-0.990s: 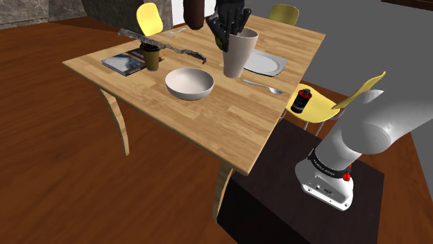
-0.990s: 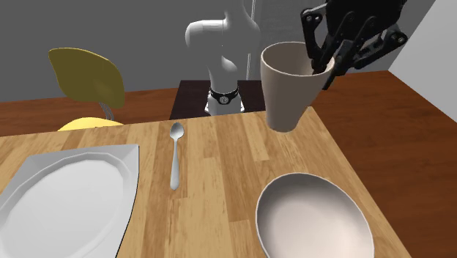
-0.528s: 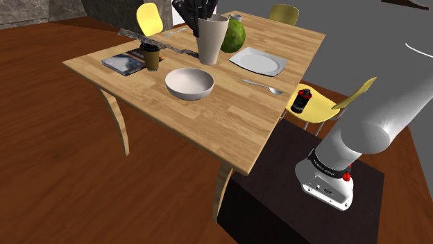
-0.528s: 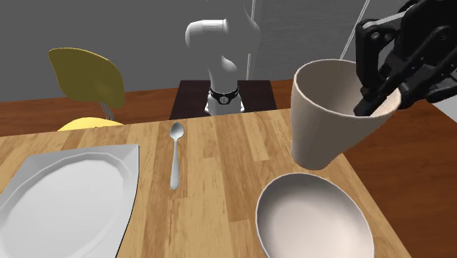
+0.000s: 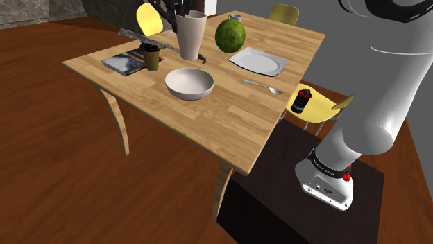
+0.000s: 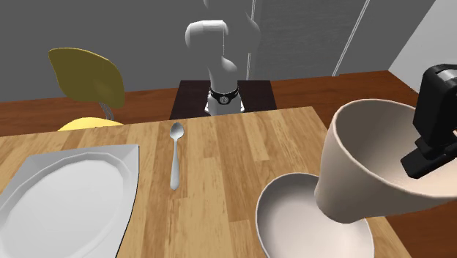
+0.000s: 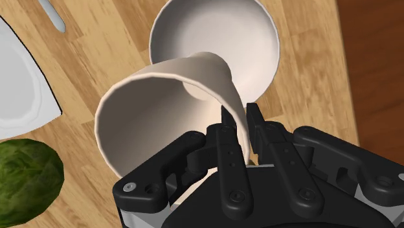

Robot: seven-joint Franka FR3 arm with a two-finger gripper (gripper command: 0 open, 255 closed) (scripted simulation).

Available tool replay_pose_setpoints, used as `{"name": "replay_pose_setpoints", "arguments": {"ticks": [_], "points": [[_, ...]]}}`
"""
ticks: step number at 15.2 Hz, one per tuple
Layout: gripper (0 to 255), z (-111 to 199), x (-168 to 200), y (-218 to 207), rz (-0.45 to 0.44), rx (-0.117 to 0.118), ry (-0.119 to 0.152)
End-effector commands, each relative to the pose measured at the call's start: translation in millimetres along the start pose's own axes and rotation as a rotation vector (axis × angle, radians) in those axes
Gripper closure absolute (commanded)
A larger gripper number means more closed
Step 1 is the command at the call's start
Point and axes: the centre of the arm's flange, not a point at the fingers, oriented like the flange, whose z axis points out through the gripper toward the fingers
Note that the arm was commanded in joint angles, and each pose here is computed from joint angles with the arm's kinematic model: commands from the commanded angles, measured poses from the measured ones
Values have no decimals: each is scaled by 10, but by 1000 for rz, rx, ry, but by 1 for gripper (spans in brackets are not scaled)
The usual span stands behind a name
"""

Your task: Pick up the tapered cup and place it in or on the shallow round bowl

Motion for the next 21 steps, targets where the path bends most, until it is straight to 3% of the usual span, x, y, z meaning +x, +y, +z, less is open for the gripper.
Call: {"name": "replay_pose_setpoints", "arguments": {"ticks": [1, 17, 21], "points": [[255, 97, 9, -13, 0, 0, 1], [255, 933, -19, -133, 0, 0, 1], [255, 933, -19, -133, 0, 0, 1]]}}
